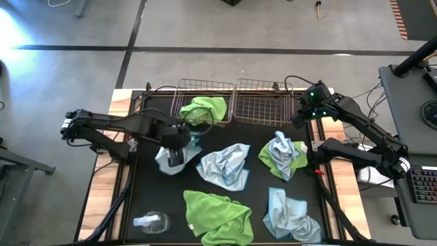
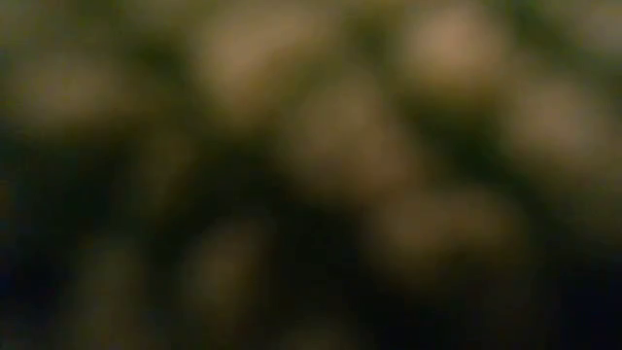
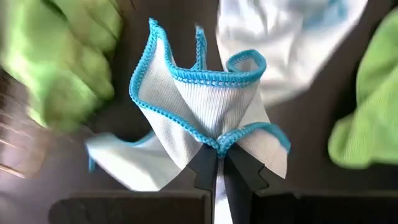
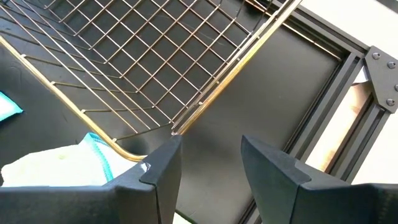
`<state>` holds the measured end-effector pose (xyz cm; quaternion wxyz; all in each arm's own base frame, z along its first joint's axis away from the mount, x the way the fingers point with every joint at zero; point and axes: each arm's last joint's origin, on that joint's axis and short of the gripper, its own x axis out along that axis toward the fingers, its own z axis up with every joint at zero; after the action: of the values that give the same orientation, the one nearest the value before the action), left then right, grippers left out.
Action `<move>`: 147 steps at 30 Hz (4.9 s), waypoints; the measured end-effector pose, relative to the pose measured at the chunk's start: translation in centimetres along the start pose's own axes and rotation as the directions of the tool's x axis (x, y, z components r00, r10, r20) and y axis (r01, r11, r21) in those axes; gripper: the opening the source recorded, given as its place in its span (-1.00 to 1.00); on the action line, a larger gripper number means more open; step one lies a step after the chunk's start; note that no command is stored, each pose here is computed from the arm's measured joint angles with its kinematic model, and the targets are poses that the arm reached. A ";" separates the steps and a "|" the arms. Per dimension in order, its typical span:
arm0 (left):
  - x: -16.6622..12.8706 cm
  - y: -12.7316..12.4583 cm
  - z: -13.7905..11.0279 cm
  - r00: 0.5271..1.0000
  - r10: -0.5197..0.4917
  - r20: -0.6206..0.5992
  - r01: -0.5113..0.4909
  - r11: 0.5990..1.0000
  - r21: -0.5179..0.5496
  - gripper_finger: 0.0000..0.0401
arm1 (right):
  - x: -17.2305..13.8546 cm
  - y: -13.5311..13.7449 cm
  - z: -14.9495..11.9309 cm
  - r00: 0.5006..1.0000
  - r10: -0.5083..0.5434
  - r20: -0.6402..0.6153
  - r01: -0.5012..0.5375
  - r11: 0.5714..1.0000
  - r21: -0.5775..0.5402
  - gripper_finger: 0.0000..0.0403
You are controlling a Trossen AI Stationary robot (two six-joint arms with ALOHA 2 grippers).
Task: Sort microfiber towel by color & place in baskets
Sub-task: Put the white microfiber cloth into the right wire basket
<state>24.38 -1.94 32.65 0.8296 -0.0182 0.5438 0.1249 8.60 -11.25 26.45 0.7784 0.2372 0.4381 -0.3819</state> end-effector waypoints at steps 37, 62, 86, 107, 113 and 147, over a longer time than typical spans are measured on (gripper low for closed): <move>-6.5 9.3 10.5 0.597 0.220 0.772 -0.253 0.964 -0.079 -1.00 | 0.0 0.0 0.5 0.999 0.002 0.046 0.000 1.000 -0.030 -0.21; -5.8 12.6 22.9 0.519 0.291 0.804 -0.374 0.923 -0.093 -1.00 | -0.2 0.1 2.2 0.975 0.011 0.222 -0.007 1.000 -0.021 -0.21; -5.5 16.4 23.2 0.298 0.140 0.944 -0.243 0.968 -0.067 -1.00 | -0.2 0.1 2.2 0.975 0.017 0.222 -0.014 1.000 -0.017 -0.21; 6.8 16.0 24.4 0.657 -0.028 0.753 -0.008 0.999 0.044 -0.97 | -0.2 0.1 2.2 0.975 0.017 0.222 -0.015 1.000 -0.010 -0.21; 7.3 16.1 24.3 0.734 -0.055 0.676 0.032 0.998 0.047 -0.76 | -0.2 0.1 2.2 0.975 0.017 0.222 -0.015 1.000 -0.010 -0.21; -0.2 15.1 17.0 0.964 -0.061 0.259 0.053 0.998 0.039 -0.43 | -0.1 0.8 0.8 0.980 0.183 0.078 -0.187 0.981 0.045 -0.21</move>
<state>36.13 15.47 41.40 0.8971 -0.0042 0.4317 0.0937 9.63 -11.26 26.97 0.8197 0.2830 0.3751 -0.3276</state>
